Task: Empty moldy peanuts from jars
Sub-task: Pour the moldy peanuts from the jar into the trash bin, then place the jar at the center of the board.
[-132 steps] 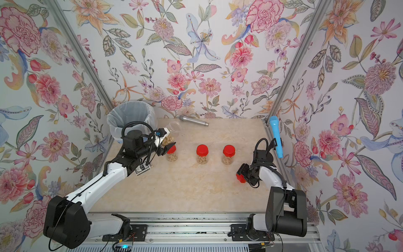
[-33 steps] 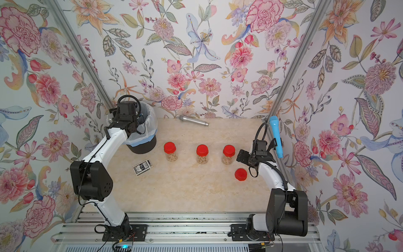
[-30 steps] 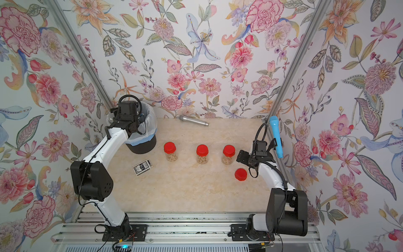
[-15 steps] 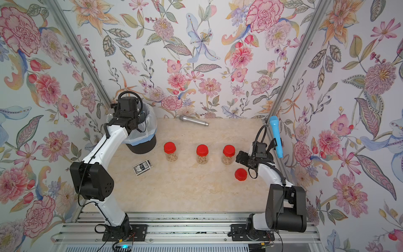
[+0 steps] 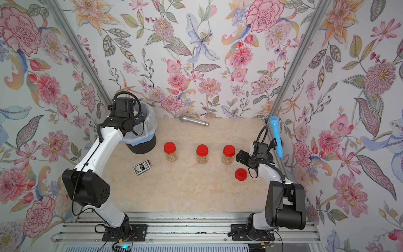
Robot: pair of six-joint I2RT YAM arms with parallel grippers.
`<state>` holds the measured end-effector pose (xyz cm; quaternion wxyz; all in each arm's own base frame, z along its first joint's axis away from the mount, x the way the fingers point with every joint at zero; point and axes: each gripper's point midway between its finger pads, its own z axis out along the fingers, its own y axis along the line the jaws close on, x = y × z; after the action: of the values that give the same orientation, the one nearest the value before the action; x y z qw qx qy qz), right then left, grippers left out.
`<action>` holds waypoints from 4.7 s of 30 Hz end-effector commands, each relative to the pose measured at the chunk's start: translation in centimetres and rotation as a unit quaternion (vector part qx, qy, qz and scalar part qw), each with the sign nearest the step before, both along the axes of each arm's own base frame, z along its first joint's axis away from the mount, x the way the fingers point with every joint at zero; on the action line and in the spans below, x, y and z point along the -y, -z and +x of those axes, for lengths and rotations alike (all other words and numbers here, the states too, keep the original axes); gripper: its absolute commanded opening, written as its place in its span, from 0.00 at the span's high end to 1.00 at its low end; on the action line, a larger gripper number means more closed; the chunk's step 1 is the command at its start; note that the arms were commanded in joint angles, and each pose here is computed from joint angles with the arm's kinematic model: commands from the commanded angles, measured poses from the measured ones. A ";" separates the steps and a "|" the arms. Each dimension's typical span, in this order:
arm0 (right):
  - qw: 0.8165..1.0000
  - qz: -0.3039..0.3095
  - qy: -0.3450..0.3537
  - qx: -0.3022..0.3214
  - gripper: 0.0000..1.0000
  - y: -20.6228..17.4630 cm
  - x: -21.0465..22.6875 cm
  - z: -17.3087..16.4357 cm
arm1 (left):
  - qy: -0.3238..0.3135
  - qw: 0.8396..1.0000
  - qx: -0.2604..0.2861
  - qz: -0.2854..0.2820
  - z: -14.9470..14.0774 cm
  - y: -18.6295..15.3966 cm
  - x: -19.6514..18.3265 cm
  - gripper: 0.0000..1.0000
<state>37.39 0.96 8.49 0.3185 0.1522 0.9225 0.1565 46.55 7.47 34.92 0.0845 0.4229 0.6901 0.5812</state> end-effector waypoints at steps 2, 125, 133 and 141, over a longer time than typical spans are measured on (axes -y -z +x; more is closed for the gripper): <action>1.000 0.024 -0.003 0.012 0.10 0.1 -0.5 0.7 | 0.027 0.999 -0.027 -0.004 0.4 1.5 2.4 0.71; 0.873 0.166 -0.339 0.310 0.43 -29.4 -33.1 -3.1 | 0.405 0.553 0.086 -0.723 -11.4 6.8 37.0 0.62; 0.875 0.158 -0.333 0.313 0.56 -29.2 -33.0 -2.8 | 0.405 0.553 0.076 -0.724 -11.6 7.2 37.2 0.47; 0.880 0.129 -0.327 0.321 0.65 -29.3 -32.5 -2.3 | 0.391 0.552 0.061 -0.734 -11.4 7.7 37.5 0.18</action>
<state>35.08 33.02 36.01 0.4841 -0.1673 0.7538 0.4117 35.59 -28.67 26.38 0.6285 0.3947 0.6491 -0.1669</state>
